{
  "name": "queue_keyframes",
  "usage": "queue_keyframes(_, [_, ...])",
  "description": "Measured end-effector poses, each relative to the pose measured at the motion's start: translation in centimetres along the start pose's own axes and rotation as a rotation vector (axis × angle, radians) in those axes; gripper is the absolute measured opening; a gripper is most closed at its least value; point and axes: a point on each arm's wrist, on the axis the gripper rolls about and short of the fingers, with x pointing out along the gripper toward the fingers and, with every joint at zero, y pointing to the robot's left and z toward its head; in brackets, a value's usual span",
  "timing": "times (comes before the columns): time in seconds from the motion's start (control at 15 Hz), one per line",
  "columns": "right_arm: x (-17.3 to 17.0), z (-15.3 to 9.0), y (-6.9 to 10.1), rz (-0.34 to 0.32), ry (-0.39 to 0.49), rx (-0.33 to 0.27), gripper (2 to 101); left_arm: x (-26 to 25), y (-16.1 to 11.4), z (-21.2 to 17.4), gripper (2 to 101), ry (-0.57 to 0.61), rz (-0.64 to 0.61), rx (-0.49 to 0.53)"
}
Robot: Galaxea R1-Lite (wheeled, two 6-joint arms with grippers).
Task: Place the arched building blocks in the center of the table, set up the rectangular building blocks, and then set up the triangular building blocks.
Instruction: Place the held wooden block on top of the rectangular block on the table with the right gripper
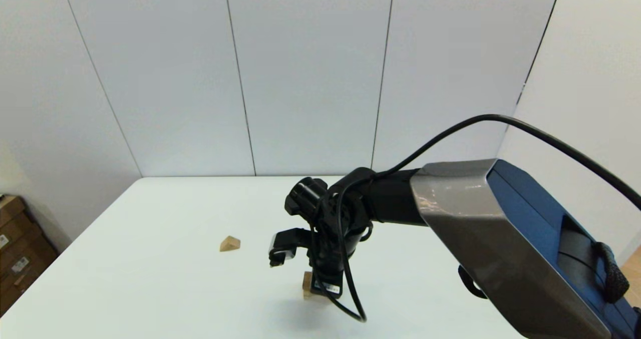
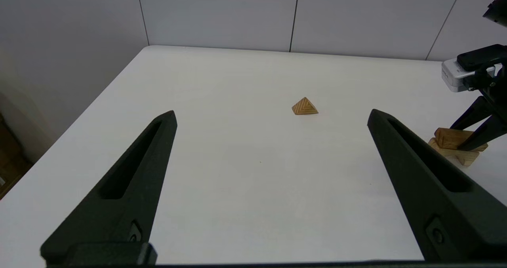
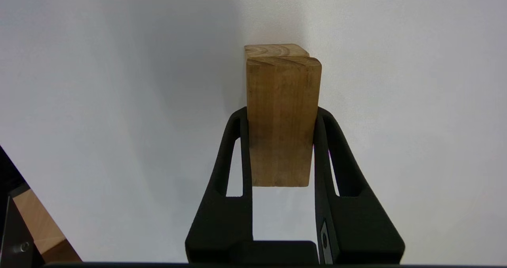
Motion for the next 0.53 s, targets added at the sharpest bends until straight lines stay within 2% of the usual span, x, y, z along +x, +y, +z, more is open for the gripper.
queue_keyframes(0.53, [0.01, -0.08, -0.10, 0.000, 0.000, -0.003, 24.3, 0.00, 0.00, 0.00, 97.8, 0.000, 0.000, 0.000])
